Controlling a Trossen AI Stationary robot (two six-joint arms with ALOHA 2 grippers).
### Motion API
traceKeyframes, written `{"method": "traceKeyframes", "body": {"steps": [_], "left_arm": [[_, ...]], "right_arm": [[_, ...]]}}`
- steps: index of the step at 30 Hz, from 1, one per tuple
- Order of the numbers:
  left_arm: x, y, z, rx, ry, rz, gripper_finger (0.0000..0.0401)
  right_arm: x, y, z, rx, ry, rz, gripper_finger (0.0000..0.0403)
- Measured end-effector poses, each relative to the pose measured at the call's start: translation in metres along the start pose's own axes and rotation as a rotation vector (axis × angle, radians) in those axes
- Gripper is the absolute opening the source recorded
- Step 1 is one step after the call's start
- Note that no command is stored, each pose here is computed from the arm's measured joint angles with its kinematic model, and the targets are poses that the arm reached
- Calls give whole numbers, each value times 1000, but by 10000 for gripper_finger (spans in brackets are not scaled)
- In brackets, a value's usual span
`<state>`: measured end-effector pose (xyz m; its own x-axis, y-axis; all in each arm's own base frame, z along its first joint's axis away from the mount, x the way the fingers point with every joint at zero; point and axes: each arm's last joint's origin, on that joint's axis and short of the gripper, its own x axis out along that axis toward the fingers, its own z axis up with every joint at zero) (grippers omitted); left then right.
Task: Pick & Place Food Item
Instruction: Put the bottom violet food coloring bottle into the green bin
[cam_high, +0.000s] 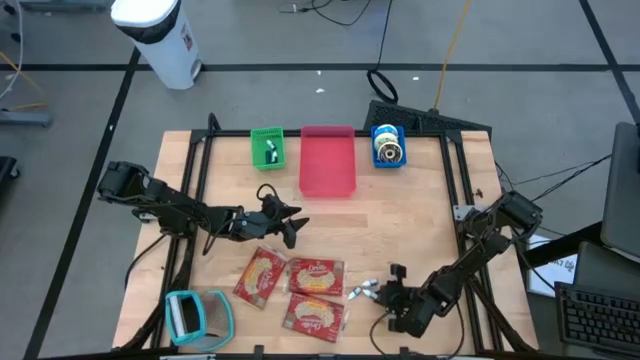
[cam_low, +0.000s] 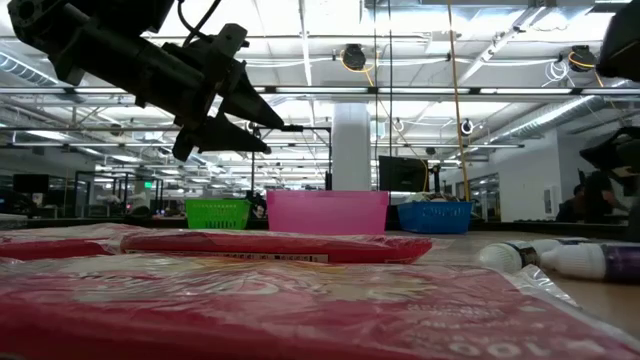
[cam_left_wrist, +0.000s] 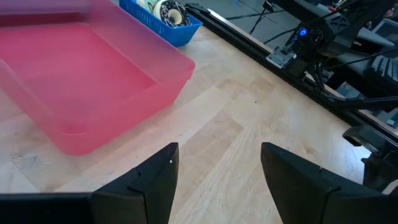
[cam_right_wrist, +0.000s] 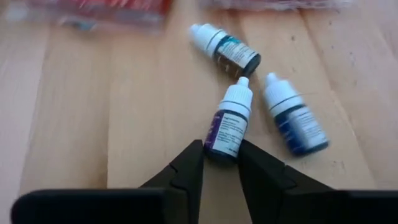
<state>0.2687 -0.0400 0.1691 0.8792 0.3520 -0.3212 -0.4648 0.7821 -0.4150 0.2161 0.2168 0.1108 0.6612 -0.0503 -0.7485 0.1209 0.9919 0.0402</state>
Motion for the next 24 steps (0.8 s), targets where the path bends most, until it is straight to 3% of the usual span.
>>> {"method": "traceKeyframes", "body": {"steps": [14, 24], "left_arm": [[0, 0, 0, 13, 0, 0, 230], [0, 0, 0, 52, 0, 1, 230]], "right_arm": [[10, -13, 11, 79, 2, -43, 88], [17, -22, 19, 148, -1, -72, 141]]}}
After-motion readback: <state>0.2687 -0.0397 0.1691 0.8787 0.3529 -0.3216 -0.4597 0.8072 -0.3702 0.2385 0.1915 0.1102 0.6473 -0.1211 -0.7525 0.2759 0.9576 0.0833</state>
